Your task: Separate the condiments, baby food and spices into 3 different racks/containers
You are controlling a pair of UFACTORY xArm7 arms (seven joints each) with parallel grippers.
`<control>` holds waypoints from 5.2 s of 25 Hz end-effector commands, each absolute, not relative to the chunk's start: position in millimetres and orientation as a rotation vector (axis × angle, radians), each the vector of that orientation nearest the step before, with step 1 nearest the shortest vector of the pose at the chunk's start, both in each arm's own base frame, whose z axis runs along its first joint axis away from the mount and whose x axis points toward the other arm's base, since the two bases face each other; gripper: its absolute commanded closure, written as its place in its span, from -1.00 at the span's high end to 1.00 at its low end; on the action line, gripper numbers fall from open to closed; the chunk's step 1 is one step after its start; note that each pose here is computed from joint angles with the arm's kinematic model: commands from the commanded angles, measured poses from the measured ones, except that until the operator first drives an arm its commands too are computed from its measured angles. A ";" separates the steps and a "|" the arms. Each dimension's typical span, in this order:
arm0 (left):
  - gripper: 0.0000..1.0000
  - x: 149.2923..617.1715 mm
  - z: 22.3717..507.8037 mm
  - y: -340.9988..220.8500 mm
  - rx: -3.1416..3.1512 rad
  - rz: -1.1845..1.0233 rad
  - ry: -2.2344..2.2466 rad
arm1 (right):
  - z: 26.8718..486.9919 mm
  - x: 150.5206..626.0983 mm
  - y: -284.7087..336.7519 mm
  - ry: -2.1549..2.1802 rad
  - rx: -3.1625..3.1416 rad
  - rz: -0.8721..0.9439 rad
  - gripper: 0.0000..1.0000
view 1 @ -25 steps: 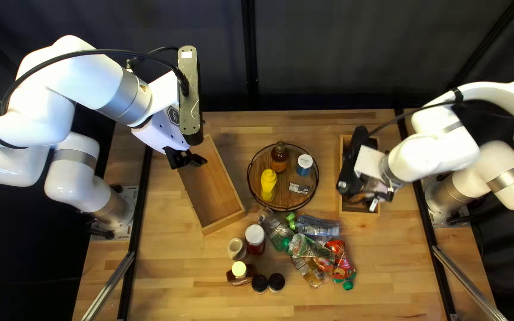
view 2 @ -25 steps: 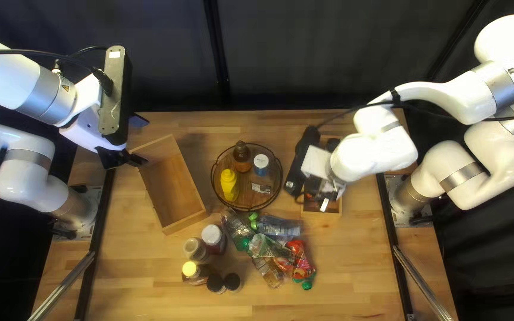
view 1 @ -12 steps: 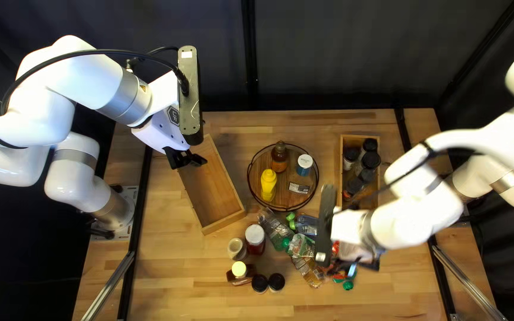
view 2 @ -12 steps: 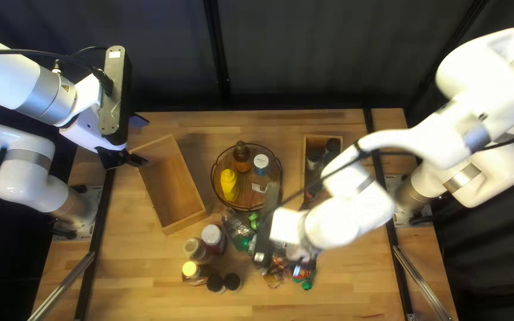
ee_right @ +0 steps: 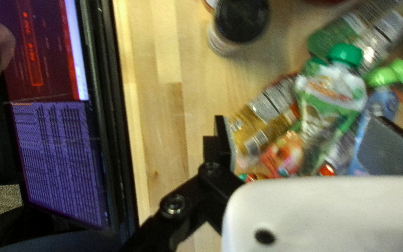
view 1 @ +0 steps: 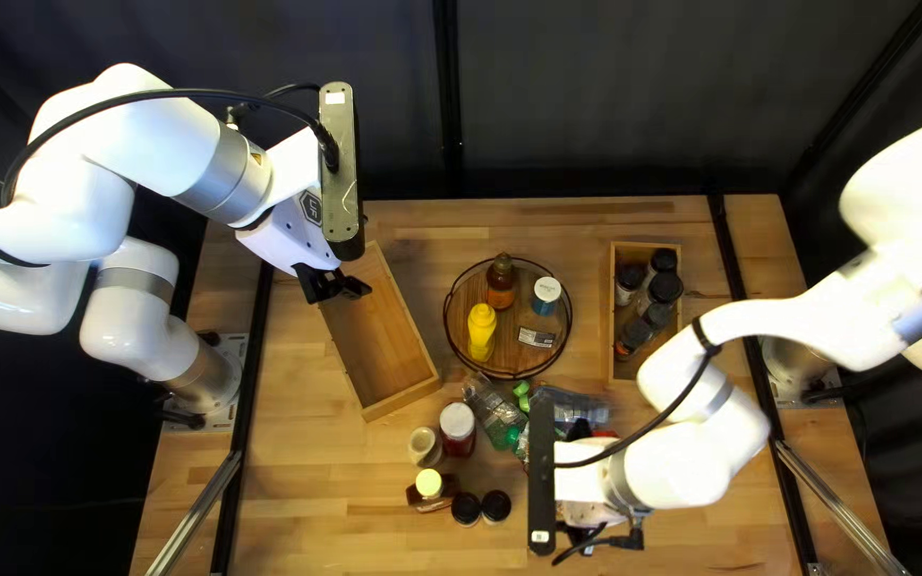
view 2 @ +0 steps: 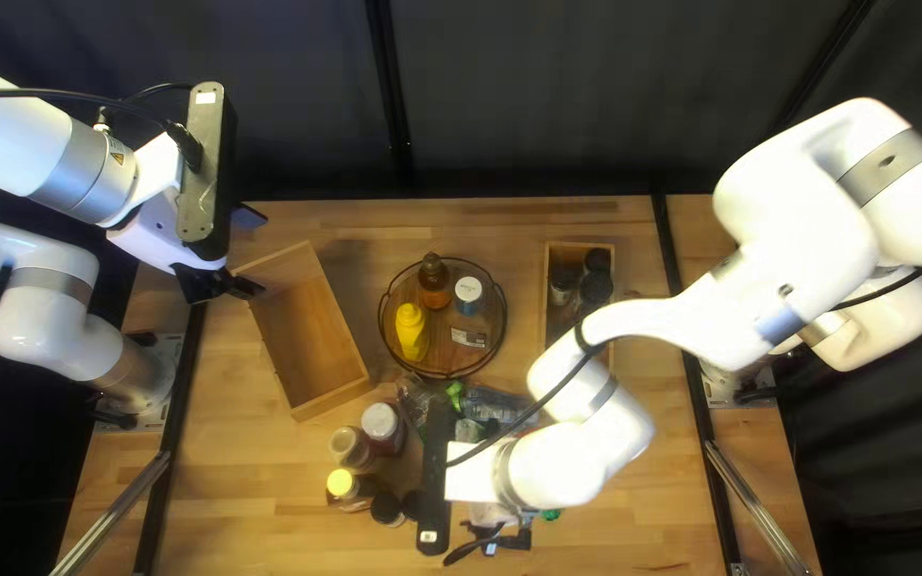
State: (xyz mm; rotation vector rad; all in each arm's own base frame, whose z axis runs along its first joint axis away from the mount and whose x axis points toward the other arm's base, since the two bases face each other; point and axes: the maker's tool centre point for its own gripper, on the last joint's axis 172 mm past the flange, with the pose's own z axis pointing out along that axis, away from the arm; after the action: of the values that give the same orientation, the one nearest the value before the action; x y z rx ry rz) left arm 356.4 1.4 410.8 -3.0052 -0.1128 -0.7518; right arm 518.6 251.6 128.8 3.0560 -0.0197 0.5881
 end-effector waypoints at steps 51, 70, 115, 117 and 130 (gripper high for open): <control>1.00 356.4 410.8 1.4 -3.005 -0.752 -0.113 | 202.2 403.9 160.1 -0.195 3.004 0.561 -1.00; 1.00 356.4 410.8 1.4 -3.005 -0.752 -0.113 | 164.3 285.2 44.3 -0.563 2.905 0.535 -1.00; 1.00 356.4 410.8 1.4 -3.005 -0.752 -0.113 | 180.6 342.3 72.3 -0.495 2.913 0.488 1.00; 1.00 356.4 410.8 1.4 -3.005 -0.752 -0.113 | 187.3 361.5 89.5 -0.437 2.927 0.483 1.00; 1.00 356.4 410.8 1.4 -3.005 -0.752 -0.113 | 188.5 459.0 193.0 -0.314 2.916 0.527 1.00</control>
State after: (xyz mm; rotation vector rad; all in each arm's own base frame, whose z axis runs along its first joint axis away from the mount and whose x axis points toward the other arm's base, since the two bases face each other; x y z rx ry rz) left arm 356.4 1.4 410.8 -3.0052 -0.1128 -0.7518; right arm 441.8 176.7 190.5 2.9459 -0.2557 0.4951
